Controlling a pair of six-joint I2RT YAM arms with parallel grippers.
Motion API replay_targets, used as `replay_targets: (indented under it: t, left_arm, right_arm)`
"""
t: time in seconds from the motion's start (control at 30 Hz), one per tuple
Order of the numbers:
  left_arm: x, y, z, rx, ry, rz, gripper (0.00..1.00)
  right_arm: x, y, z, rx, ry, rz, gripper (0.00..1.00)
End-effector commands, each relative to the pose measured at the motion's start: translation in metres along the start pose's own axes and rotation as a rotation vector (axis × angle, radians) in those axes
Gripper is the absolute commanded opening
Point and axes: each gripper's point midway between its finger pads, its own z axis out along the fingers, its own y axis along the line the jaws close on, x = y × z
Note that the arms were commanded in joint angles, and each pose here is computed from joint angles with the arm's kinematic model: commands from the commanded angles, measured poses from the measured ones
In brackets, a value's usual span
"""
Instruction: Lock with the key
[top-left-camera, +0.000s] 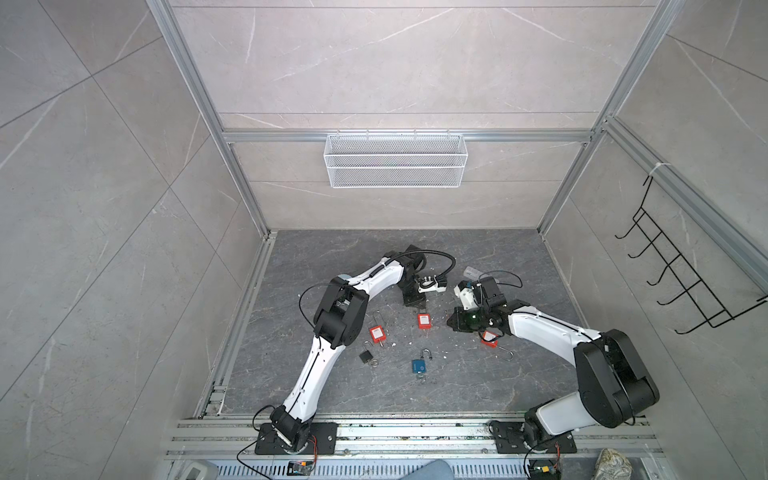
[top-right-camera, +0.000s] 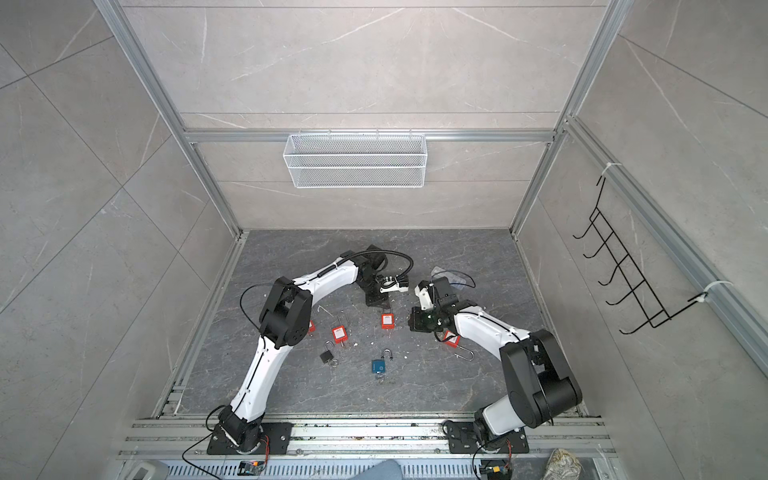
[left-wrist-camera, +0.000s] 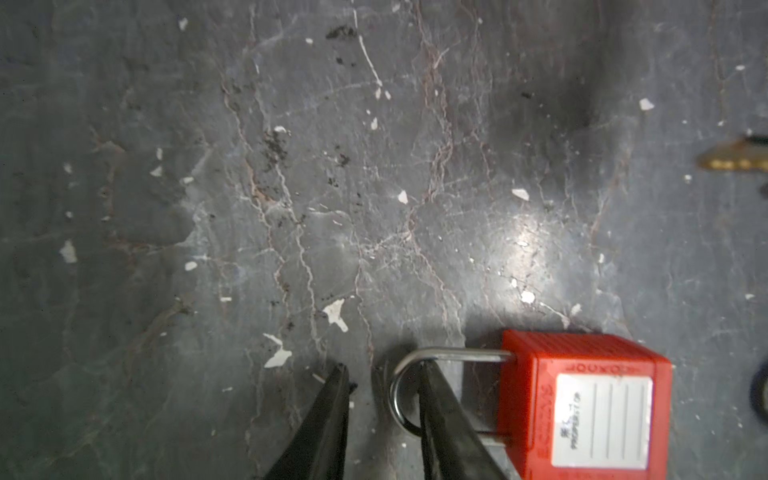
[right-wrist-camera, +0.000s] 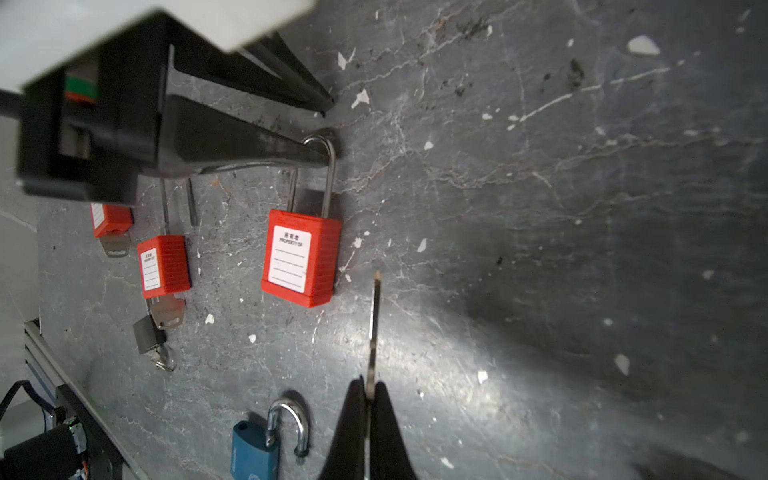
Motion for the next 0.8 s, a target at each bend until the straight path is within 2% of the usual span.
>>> replay_targets:
  t: [0.0,0.07,0.2,0.5,0.67,0.77]
  left_arm:
    - [-0.043,0.025,-0.057,-0.199,-0.145,0.029,0.32]
    - [-0.048,0.032,-0.073,-0.269,-0.195,0.02,0.33]
    - [-0.05,0.023,-0.096,-0.268,-0.277,-0.022,0.33]
    - [-0.023,0.001,-0.144,-0.339,-0.432,-0.194,0.33]
    - [-0.001,-0.02,-0.157,-0.353,-0.453,-0.244,0.33]
    - [0.009,-0.03,-0.16,-0.369,-0.453,-0.264,0.33]
  right_arm:
    - [0.0,-0.002,0.007,0.014,0.005,0.029,0.0]
    - [-0.002,-0.001,0.01,0.015,0.004,0.029,0.0]
    - [-0.007,0.006,0.017,0.011,0.01,0.01,0.01]
    - [-0.019,0.009,0.042,0.068,0.02,0.022,0.04]
    - [-0.019,0.014,0.052,0.061,0.05,-0.015,0.12]
    - [-0.025,0.02,0.05,0.072,0.035,-0.063,0.23]
